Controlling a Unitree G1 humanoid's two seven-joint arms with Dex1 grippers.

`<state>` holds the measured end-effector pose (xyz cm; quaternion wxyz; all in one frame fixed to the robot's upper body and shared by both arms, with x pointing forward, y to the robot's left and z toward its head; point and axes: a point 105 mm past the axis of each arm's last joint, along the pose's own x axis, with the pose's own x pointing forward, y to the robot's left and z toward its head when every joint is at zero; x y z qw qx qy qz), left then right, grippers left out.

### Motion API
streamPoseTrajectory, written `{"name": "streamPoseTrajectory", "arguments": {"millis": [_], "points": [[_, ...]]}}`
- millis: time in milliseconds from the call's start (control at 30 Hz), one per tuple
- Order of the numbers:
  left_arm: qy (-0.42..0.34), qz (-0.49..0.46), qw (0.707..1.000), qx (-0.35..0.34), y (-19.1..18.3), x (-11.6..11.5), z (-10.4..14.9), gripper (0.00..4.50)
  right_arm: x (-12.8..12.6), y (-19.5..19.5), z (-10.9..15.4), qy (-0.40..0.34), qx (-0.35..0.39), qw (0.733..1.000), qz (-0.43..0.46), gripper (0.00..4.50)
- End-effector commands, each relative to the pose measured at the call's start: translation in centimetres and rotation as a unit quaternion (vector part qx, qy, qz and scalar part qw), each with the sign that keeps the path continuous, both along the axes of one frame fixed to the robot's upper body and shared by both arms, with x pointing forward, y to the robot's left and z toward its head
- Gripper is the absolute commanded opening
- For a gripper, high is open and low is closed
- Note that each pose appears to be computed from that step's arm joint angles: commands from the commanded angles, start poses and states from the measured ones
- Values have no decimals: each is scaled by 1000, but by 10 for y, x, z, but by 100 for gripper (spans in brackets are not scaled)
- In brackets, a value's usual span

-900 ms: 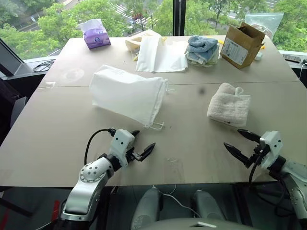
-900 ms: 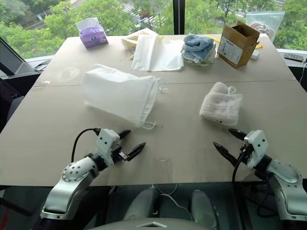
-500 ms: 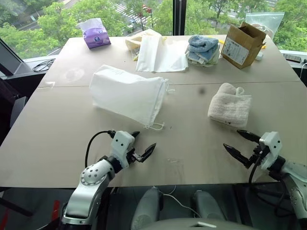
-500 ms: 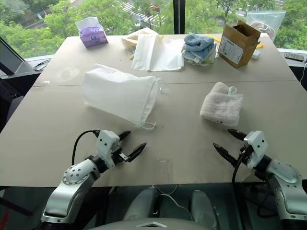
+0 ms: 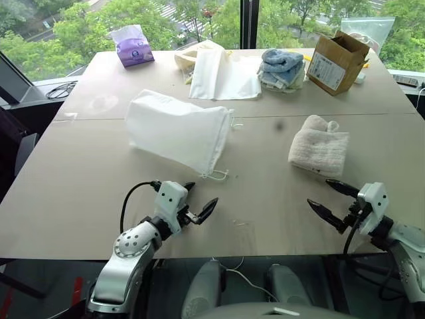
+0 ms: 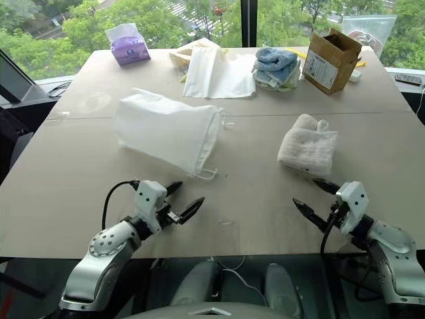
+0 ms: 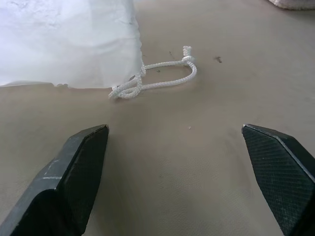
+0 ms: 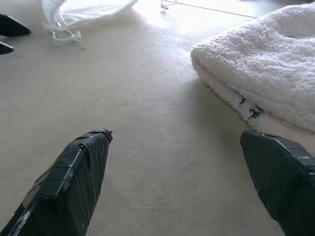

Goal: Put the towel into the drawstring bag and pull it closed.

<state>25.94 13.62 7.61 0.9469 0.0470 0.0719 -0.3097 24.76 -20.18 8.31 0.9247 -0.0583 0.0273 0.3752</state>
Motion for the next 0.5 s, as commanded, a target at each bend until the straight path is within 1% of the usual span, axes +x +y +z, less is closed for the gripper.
{"name": "streamPoseTrajectory", "arguments": {"millis": [33,133,267,333,500], "points": [[-60,2,998,-7,-16,8,31,446,-5,11,15,-39,22,998,36,450],[-102,47,993,24,-15,25,41,446,-4,11,16,-43,23,998,35,450],[-143,99,981,90,-15,44,40,446,-3,9,17,-43,18,998,30,450],[-162,120,973,111,-22,53,41,446,-3,8,17,-43,17,999,27,450],[-195,167,953,160,-33,66,42,446,-4,7,18,-43,15,999,21,450]]}}
